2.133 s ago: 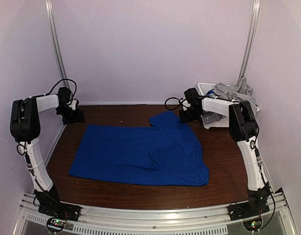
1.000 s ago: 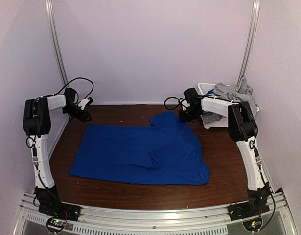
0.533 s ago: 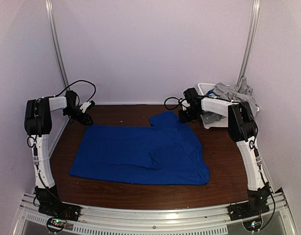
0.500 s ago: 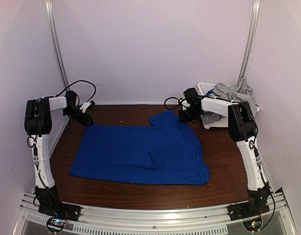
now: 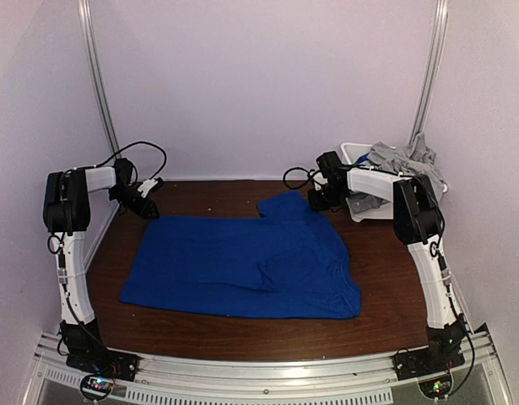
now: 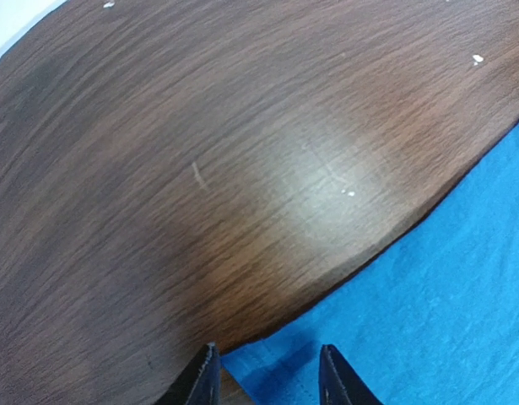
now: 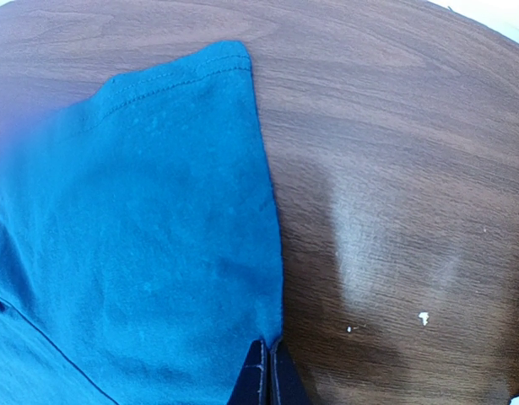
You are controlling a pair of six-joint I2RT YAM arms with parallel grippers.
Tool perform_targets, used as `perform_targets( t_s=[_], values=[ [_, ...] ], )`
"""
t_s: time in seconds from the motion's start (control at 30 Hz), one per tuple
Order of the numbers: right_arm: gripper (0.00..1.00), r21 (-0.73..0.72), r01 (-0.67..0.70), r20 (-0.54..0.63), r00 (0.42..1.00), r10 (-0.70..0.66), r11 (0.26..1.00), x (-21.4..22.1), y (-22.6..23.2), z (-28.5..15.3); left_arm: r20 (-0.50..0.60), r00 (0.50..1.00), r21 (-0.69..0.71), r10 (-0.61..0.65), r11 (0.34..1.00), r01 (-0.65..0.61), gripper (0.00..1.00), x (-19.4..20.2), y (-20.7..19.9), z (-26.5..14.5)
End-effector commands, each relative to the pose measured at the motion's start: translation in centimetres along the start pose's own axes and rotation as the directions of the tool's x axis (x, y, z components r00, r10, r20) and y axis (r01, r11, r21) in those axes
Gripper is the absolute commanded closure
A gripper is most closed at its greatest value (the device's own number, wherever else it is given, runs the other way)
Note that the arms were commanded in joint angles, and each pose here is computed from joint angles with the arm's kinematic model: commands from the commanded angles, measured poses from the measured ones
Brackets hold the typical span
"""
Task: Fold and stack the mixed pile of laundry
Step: Pick up the 1/3-folded T-shirt from the center of the board.
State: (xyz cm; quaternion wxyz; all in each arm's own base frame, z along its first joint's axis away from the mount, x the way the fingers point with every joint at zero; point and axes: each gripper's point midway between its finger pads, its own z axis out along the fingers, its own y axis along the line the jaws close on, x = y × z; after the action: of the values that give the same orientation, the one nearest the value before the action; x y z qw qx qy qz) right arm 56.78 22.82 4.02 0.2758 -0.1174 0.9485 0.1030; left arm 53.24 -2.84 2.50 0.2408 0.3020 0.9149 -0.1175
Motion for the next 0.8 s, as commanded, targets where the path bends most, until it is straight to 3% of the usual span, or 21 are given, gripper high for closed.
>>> perform_targets(
  t_s=[0.0,0.23,0.37,0.67,0.77],
  values=[
    [1.0,-0.002,-0.009,-0.024,1.0,0.009,1.0,0.9,-0.4,1.0,-0.002,1.0,-0.07,0.012,0.998,-0.012,0.57,-0.3,1.8,-0.1],
    [1.0,-0.004,-0.013,-0.023,1.0,0.012,1.0,0.9,-0.5,1.2,-0.011,1.0,-0.078,0.004,0.997,-0.005,0.59,-0.2,2.1,0.1],
    [1.0,-0.006,-0.012,-0.023,1.0,0.011,1.0,0.9,-0.4,1.1,-0.006,1.0,-0.065,0.014,0.998,-0.014,0.74,-0.3,1.8,0.0],
    [1.0,-0.017,-0.012,-0.006,1.0,0.011,1.0,0.2,-0.1,0.3,0.028,0.999,-0.026,0.019,1.0,-0.018,0.99,-1.2,0.8,-0.2],
    [1.0,-0.026,-0.011,0.004,1.0,0.011,1.0,-0.3,0.1,-0.2,0.052,0.999,-0.028,0.009,1.0,-0.008,1.0,-1.8,0.7,-0.6]
  ],
)
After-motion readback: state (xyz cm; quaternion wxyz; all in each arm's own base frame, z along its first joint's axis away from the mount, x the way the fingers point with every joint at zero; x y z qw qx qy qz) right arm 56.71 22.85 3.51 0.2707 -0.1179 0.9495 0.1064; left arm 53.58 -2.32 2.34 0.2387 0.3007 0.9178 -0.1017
